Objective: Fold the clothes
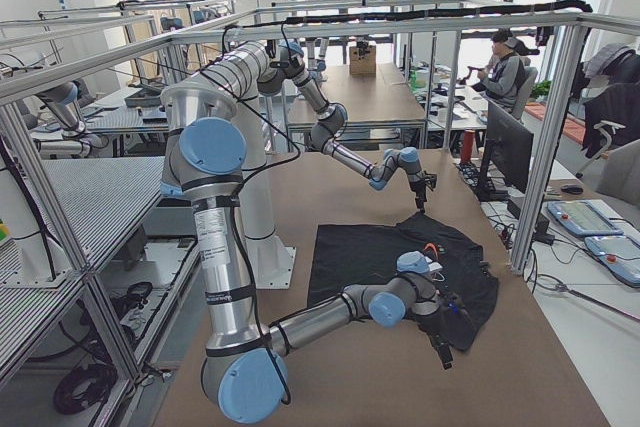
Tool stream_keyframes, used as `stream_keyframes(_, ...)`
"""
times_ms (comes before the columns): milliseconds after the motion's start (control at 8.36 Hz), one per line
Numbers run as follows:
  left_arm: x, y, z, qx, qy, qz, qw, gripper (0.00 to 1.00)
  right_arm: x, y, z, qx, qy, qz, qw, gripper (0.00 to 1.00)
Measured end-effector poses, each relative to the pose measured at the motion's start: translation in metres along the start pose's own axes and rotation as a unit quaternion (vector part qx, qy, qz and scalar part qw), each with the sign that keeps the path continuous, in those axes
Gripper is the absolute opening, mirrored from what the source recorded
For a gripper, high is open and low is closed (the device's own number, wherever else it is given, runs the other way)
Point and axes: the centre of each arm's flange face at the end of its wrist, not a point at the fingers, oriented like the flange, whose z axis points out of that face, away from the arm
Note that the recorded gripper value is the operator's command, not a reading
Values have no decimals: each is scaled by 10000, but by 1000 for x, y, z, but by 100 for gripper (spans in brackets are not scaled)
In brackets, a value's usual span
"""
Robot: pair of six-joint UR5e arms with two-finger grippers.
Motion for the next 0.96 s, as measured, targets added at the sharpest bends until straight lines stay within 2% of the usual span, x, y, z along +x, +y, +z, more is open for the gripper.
stream_keyframes(120,6,2,12,1,89,-20,10000,72,-3,0,0,-4,-11,-3,10000,94)
stream_keyframes(239,8,4,18,-17,162,-16,9999,64,-4,1,1,-7,-15,-6,10000,94)
stream_keyframes(718,14,7,15,-29,343,6,9994,64,-5,1,1,-7,-28,-16,10000,94)
stream_keyframes(838,15,7,14,-52,395,2,9992,58,-5,2,1,-6,-32,-18,10000,94)
stream_keyframes(957,15,8,14,-65,418,-1,9991,47,-5,2,0,-2,-37,-21,10000,94)
